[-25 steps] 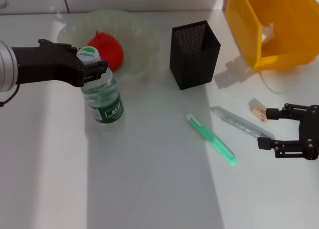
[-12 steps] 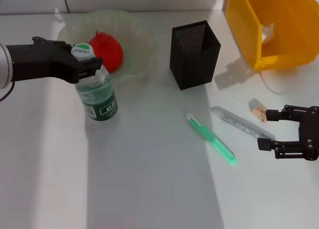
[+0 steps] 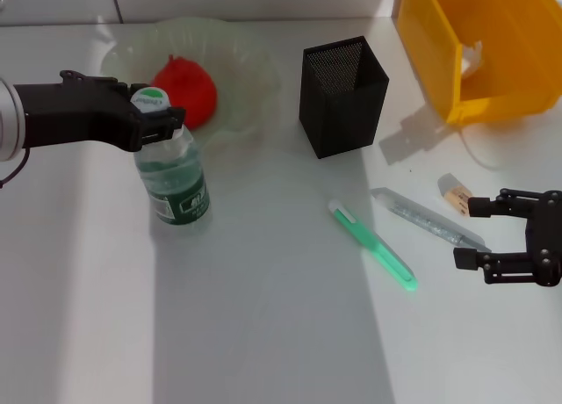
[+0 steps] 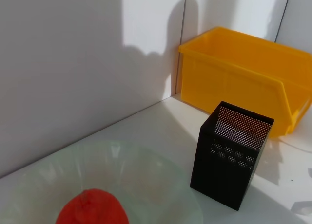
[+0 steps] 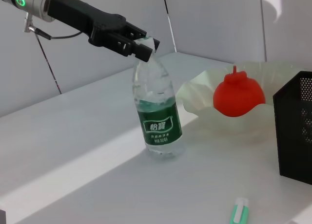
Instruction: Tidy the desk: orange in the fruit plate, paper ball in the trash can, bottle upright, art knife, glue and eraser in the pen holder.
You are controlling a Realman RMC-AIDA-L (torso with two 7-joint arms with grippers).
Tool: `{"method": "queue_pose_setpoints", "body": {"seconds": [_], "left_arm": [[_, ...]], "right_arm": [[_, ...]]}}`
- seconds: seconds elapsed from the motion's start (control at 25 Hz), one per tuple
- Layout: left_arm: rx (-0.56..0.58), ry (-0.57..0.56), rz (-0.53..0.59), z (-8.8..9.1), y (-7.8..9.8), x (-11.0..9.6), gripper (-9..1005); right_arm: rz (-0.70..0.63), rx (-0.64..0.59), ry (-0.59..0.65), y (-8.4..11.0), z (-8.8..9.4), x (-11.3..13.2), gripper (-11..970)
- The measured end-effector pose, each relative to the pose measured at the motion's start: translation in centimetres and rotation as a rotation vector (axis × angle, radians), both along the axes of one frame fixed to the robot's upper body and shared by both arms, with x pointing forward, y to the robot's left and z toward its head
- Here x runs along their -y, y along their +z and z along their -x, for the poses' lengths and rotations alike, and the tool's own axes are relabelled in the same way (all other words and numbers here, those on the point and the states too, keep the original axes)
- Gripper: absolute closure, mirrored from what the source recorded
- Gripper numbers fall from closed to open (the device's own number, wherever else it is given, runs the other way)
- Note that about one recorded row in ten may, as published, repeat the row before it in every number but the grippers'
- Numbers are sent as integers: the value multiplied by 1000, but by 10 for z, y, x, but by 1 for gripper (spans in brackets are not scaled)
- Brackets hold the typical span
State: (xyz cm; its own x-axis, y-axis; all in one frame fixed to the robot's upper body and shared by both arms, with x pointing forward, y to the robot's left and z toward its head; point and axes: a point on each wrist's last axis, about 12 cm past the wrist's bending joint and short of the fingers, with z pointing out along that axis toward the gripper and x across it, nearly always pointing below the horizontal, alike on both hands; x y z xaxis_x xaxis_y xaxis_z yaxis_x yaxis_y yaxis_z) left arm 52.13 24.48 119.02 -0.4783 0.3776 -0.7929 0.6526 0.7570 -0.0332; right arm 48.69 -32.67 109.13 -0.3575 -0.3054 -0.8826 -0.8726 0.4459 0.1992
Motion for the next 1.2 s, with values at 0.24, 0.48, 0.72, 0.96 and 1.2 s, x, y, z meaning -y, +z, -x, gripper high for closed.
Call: {"method": "queue_pose_setpoints", "body": {"seconds": [0.24,0.48,0.72,0.96,1.2], "left_arm": [[16,-11,-5,0,2,2,414],[113,10,-6,1,28,-3,199],[258,-110,67,5,52,11,147],[468,-430,252,36,28,24,149],[453,-534,397,47,-30,12,150]], "right_arm": [[-2,-2,3,0,0,0,141],[-1,6,-9,5,0,2,141],[-2,8,-60,15,-3,8,142],[-3,-27,-160,50,-7,22,142],[6,-60,-201,85,-11,23,142]]}}
